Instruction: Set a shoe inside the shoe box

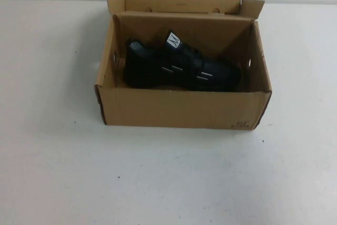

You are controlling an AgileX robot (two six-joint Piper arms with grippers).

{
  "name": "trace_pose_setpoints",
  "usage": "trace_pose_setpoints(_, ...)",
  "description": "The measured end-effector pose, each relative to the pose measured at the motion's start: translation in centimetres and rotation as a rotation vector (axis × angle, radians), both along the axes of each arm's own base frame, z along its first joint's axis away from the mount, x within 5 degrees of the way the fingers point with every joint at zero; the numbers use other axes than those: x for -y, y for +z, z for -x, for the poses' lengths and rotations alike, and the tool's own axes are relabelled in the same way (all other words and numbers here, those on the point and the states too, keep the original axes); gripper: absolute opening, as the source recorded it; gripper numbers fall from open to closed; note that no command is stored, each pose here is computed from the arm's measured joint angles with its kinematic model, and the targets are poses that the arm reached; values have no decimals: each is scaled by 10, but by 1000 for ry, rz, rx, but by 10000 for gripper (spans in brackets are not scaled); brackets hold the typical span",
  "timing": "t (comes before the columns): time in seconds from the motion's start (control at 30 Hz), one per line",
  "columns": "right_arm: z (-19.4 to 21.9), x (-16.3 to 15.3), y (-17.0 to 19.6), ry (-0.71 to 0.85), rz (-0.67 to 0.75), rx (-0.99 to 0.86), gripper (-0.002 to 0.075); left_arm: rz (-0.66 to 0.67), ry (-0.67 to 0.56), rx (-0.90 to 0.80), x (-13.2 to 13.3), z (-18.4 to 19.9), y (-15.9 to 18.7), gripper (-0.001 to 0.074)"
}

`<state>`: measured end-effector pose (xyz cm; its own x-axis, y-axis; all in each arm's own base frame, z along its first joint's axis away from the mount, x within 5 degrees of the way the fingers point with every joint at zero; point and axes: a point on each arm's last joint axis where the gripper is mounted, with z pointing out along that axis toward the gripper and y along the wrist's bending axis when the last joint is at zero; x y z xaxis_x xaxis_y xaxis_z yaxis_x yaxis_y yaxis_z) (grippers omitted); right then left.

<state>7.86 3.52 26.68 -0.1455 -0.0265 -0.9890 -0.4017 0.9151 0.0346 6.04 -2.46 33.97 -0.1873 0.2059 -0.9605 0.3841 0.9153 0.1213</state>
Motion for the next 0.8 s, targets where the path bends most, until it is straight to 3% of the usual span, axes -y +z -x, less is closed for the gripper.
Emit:
trace_pose_setpoints(0.53,2,-1,-8,21,32,-79,-15,1,1,1,0,-1,-2,1)
trace_pose_setpoints(0.8,2,-1,-8,22,32,-81,-17,-62,12,-79,-1,-5,-42,1)
